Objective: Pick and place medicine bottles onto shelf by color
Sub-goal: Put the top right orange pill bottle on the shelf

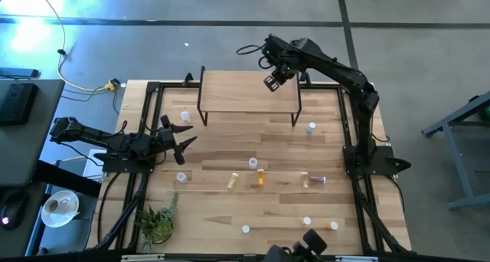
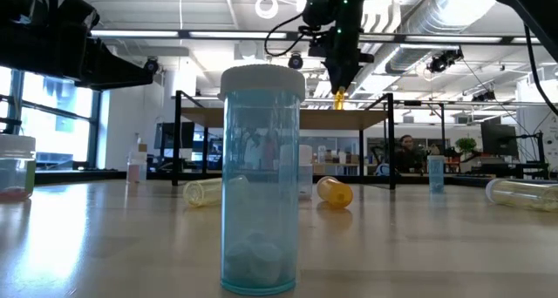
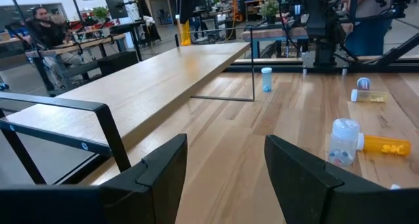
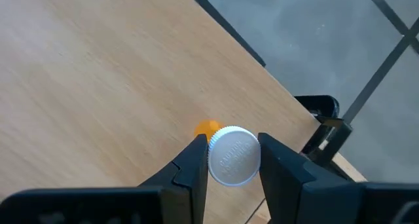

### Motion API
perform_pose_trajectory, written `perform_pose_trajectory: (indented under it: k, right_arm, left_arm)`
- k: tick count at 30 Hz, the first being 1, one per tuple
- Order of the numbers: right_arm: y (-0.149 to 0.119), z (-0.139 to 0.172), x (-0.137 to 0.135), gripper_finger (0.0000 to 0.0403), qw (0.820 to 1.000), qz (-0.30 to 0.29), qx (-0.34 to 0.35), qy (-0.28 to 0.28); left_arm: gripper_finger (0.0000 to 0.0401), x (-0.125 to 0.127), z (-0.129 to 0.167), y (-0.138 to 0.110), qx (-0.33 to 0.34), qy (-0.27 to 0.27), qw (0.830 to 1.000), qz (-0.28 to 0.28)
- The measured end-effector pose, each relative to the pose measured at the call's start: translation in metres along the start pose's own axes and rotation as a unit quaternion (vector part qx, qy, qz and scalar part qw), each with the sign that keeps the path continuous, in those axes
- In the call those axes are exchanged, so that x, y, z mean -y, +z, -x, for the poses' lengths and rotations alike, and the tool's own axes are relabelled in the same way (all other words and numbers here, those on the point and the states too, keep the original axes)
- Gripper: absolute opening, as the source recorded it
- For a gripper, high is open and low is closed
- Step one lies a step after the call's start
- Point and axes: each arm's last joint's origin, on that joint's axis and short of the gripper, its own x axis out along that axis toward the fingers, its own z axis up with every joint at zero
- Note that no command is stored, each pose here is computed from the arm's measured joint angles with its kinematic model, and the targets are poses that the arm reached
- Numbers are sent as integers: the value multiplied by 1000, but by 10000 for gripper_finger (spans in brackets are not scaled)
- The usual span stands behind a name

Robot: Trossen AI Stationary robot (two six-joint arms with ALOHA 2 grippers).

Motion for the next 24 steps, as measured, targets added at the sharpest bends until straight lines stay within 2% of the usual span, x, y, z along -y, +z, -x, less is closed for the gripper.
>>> perform_pose_trajectory:
  k: [7,14,24]
  right_arm:
    - [2,-13,-4,99,1000,6,-18,-5]
    - [2,-14,-4,101,1000,7,-19,-7]
    - [2,-14,-3,167,1000,9,-14,-24]
  left_arm:
    - [195,0,0,0,0,0,1000,1]
    - [195,0,0,0,0,0,1000,0]
    - [195,0,0,0,0,0,1000,0]
